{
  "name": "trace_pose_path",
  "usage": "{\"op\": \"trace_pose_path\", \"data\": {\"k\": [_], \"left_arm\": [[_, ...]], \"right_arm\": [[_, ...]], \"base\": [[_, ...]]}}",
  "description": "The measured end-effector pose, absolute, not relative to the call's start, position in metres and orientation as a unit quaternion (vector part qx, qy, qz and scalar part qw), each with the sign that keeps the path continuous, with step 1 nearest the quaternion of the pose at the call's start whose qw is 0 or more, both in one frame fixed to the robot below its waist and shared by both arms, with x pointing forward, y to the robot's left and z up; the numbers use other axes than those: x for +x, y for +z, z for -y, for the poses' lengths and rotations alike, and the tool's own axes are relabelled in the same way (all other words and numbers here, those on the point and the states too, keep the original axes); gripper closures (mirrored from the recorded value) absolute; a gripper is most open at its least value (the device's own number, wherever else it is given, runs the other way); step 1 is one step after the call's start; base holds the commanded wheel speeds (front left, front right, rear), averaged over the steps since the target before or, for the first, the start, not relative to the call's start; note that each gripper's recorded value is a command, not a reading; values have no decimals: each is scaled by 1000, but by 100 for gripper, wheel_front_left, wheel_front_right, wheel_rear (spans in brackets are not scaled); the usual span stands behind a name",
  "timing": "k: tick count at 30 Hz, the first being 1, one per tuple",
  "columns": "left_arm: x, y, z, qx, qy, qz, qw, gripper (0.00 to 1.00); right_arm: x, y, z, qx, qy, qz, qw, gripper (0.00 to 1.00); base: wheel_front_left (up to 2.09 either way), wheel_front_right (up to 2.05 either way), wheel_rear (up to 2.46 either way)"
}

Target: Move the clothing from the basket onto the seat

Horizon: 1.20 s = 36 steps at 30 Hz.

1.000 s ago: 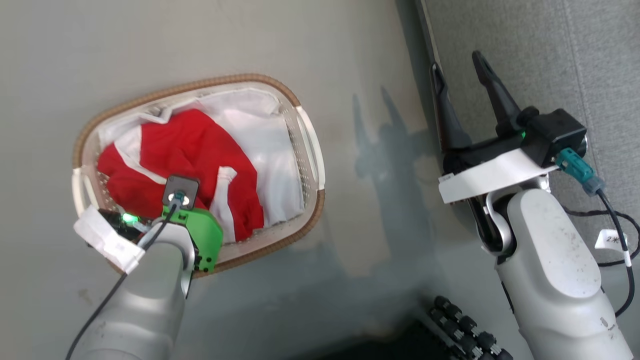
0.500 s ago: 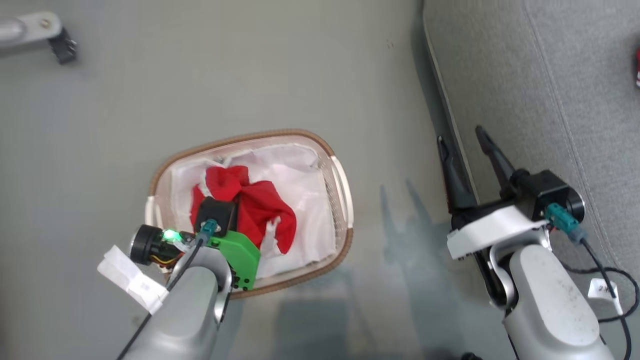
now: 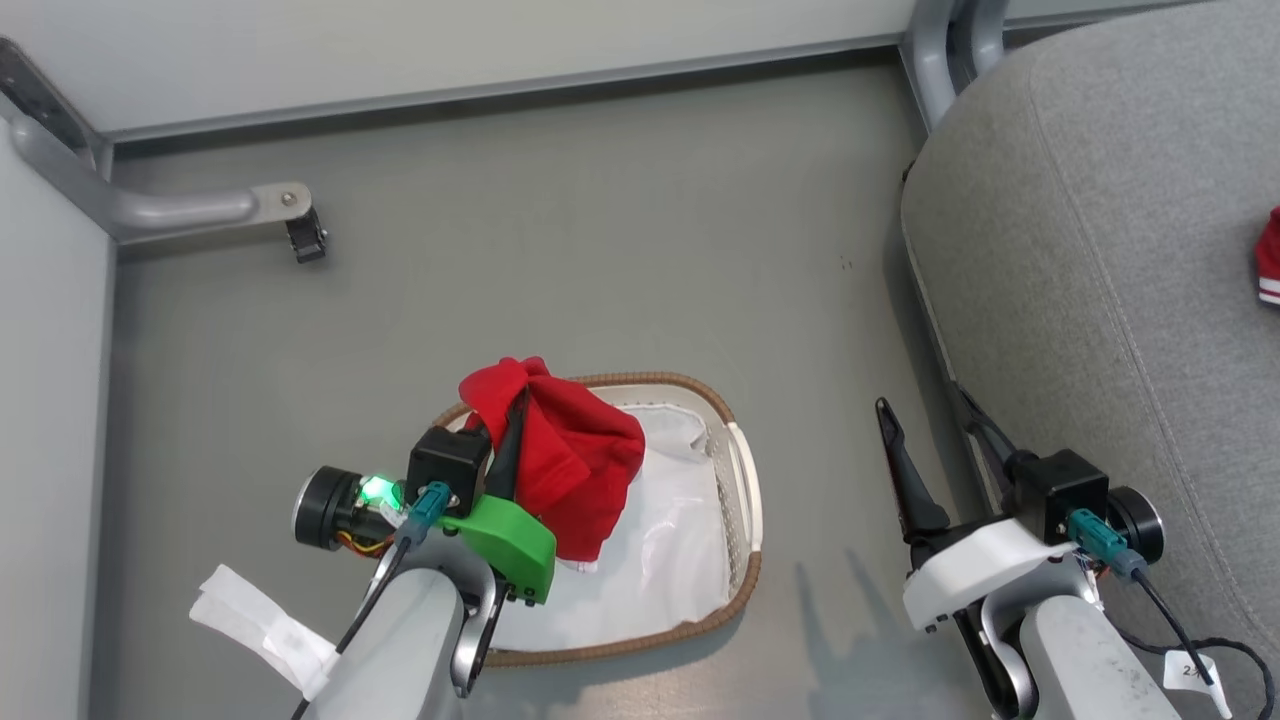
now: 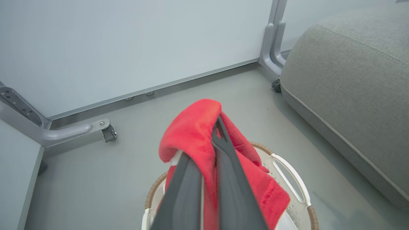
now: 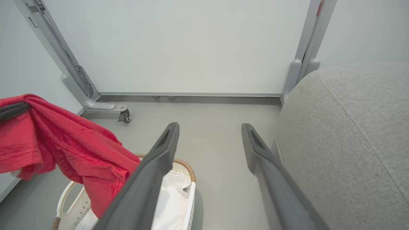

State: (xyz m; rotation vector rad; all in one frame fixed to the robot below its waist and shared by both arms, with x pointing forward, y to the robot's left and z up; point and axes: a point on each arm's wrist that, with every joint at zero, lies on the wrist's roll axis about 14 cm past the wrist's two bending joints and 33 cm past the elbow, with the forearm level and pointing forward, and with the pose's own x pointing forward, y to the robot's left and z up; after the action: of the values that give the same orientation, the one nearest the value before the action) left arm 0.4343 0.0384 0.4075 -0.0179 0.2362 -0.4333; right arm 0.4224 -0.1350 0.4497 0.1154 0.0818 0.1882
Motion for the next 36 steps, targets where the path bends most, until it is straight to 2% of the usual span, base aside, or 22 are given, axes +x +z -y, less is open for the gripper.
{"op": "trace_pose_path", "data": {"k": [8, 14, 20, 25, 29, 36], "left_arm": [[441, 502, -41, -25, -212, 15, 977, 100], [438, 552, -38, -30, -219, 85, 972, 100], [437, 589, -28, -36, -236, 136, 962, 100], [432, 598, -20, -47, -251, 146, 956, 100], [428, 601, -14, -49, -258, 150, 953, 100], [425, 596, -10, -51, -265, 142, 952, 100]], "right_arm": [[409, 472, 131, 58, 100, -15, 993, 0], [405, 480, 126, 59, 107, -4, 992, 0], [403, 481, 124, 55, 110, -4, 992, 0], [399, 479, 121, 52, 115, -8, 992, 0], [399, 487, 97, 48, 154, 3, 987, 0], [404, 524, 21, 31, 272, 54, 960, 0]], "base": [[0, 0, 0], [0, 0, 0], [0, 0, 0], [0, 0, 0], [0, 0, 0], [0, 0, 0]]}}
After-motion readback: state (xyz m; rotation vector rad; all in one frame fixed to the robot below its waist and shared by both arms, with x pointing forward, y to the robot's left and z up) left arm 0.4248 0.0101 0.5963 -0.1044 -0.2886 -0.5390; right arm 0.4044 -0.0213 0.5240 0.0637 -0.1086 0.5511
